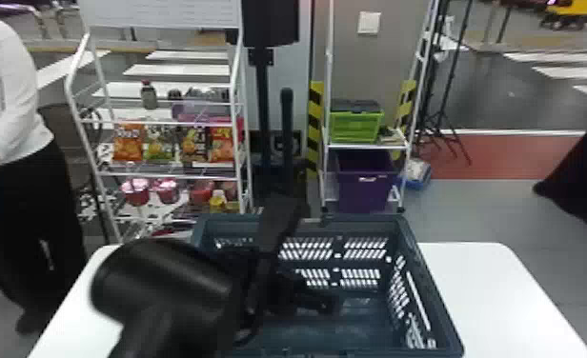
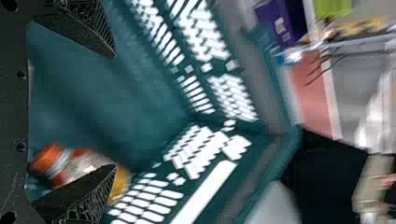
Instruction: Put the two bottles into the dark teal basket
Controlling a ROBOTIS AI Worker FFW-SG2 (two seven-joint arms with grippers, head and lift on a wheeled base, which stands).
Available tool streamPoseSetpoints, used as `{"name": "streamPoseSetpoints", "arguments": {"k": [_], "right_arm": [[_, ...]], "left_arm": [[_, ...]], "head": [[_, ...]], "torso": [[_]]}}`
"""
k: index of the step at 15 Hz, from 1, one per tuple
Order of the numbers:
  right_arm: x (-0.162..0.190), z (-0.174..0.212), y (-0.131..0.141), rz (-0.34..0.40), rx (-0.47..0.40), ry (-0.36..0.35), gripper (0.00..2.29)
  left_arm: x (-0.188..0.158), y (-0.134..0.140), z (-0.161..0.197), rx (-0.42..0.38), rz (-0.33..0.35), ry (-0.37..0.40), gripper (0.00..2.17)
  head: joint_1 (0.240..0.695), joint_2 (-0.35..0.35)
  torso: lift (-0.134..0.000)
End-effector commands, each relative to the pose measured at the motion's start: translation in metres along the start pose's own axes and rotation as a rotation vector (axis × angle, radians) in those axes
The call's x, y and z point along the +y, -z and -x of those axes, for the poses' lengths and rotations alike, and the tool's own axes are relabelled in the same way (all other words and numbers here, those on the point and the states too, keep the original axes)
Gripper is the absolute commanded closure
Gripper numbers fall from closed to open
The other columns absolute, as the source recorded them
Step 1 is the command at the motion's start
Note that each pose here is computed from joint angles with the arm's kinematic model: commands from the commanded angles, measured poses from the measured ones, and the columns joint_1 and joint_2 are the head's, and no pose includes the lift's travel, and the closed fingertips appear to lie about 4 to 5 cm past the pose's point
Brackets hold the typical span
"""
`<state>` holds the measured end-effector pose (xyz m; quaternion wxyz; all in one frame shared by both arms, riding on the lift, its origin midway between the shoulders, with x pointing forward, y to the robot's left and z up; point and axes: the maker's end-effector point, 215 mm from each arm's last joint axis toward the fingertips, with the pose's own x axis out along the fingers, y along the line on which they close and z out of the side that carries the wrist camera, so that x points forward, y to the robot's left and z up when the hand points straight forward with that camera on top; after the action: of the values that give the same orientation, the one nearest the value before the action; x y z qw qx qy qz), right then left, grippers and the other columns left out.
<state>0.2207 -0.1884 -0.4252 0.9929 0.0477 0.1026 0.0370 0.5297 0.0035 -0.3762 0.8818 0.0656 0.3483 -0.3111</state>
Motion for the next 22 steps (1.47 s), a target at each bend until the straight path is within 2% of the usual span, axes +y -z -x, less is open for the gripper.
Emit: {"name": "streamPoseSetpoints", "arguments": {"k": [1, 3, 5, 7, 9, 13, 14, 15, 16, 18, 19, 21, 22], "right_arm": [[-0.005, 0.005, -0.021, 0.005, -0.057, 0.005, 0.06], [-0.008, 0.009, -0.043, 0.009, -0.113, 0.003, 0.06], [-0.012, 0.012, -0.056, 0.022, -0.136, 0.0, 0.06], [-0.015, 0.013, -0.067, 0.032, -0.15, -0.003, 0.06], [-0.016, 0.012, -0.071, 0.026, -0.156, -0.026, 0.06], [-0.015, 0.007, -0.074, 0.036, -0.163, -0.05, 0.06], [-0.015, 0.009, -0.076, 0.041, -0.169, -0.058, 0.06], [-0.014, 0.013, -0.078, 0.046, -0.176, -0.07, 0.06], [-0.014, 0.017, -0.084, 0.055, -0.192, -0.082, 0.06], [-0.015, 0.016, -0.088, 0.062, -0.189, -0.1, 0.06], [-0.015, 0.015, -0.087, 0.063, -0.18, -0.111, 0.06], [-0.019, 0.011, -0.076, 0.07, -0.126, -0.116, 0.06], [-0.019, 0.011, -0.071, 0.07, -0.108, -0.128, 0.06]], "left_arm": [[0.019, -0.03, 0.049, -0.178, 0.053, -0.064, 0.02], [0.041, -0.021, 0.095, -0.251, 0.114, -0.157, 0.03], [0.057, 0.007, 0.137, -0.285, 0.173, -0.193, 0.04], [0.064, 0.042, 0.179, -0.293, 0.196, -0.253, 0.08], [0.074, 0.059, 0.211, -0.362, 0.218, -0.312, 0.08], [0.09, 0.075, 0.275, -0.665, 0.22, -0.459, 0.09], [0.084, 0.073, 0.3, -0.788, 0.191, -0.504, 0.09], [0.076, 0.087, 0.314, -0.832, 0.184, -0.537, 0.09], [0.067, 0.111, 0.317, -0.828, 0.196, -0.55, 0.09], [0.046, 0.148, 0.319, -0.833, 0.13, -0.554, 0.09], [0.041, 0.166, 0.315, -0.82, 0.136, -0.558, 0.09], [0.032, 0.196, 0.304, -0.782, 0.144, -0.572, 0.09], [0.027, 0.205, 0.304, -0.783, 0.125, -0.578, 0.09]], "head": [[0.499, 0.0], [0.499, 0.0], [0.499, 0.0], [0.499, 0.0], [0.499, 0.0], [0.499, 0.0], [0.499, 0.0], [0.499, 0.0], [0.499, 0.0], [0.499, 0.0], [0.499, 0.0], [0.499, 0.0], [0.499, 0.0]], "torso": [[0.0], [0.0], [0.0], [0.0], [0.0], [0.0], [0.0], [0.0], [0.0], [0.0], [0.0], [0.0], [0.0]]}}
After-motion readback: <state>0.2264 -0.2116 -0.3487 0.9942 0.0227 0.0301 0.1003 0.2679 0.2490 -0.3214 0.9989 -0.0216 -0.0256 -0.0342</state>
